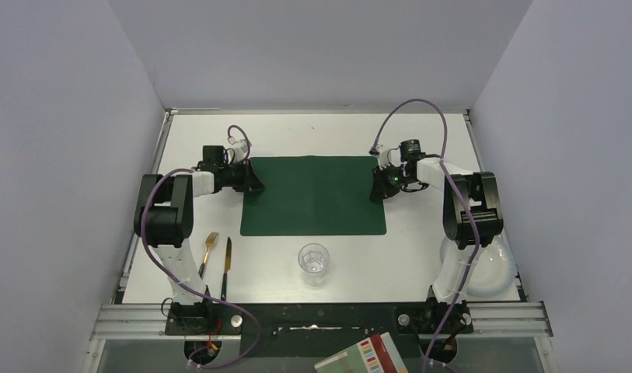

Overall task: Set the dinner table for one person
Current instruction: Move the napkin to the center of the board.

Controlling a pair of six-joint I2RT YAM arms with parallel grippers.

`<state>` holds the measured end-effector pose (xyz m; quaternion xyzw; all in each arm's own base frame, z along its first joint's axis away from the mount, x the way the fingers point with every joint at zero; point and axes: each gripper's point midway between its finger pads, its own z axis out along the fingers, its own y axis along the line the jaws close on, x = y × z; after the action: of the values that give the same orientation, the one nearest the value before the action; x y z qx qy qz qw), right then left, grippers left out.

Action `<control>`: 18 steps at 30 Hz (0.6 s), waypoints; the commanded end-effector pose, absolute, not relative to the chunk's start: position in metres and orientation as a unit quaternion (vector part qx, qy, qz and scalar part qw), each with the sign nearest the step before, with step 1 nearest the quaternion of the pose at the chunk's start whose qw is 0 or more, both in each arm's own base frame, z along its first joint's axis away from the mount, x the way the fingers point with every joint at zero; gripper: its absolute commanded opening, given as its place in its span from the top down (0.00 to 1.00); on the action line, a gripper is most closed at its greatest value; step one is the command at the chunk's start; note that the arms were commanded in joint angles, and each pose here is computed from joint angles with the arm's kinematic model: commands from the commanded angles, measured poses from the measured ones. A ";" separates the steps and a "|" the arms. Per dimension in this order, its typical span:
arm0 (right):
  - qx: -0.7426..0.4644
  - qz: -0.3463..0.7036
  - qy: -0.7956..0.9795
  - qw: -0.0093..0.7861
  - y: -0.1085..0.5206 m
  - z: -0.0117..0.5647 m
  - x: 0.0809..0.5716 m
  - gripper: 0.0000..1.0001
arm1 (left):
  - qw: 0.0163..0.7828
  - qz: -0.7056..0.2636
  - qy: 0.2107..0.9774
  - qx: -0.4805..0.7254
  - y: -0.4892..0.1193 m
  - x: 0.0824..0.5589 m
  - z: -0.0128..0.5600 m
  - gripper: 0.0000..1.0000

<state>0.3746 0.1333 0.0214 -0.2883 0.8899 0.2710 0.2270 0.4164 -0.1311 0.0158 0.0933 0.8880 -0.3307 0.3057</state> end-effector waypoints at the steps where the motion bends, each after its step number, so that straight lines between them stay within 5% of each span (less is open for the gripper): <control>1: -0.282 0.284 0.889 0.224 0.126 0.028 0.371 1.00 | 0.252 -0.341 0.902 0.086 -0.127 0.384 0.006 1.00; 13: -0.271 0.283 0.891 0.230 0.114 0.033 0.371 1.00 | 0.247 -0.340 0.902 0.097 -0.127 0.377 0.007 1.00; 18: -0.287 0.278 0.879 0.261 0.116 0.062 0.380 1.00 | 0.265 -0.331 0.898 0.120 -0.127 0.392 0.032 0.73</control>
<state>0.3675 0.1160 0.0214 -0.2673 0.8945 0.2865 0.2153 0.4037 -0.1306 0.0179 0.1051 0.8894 -0.3356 0.2919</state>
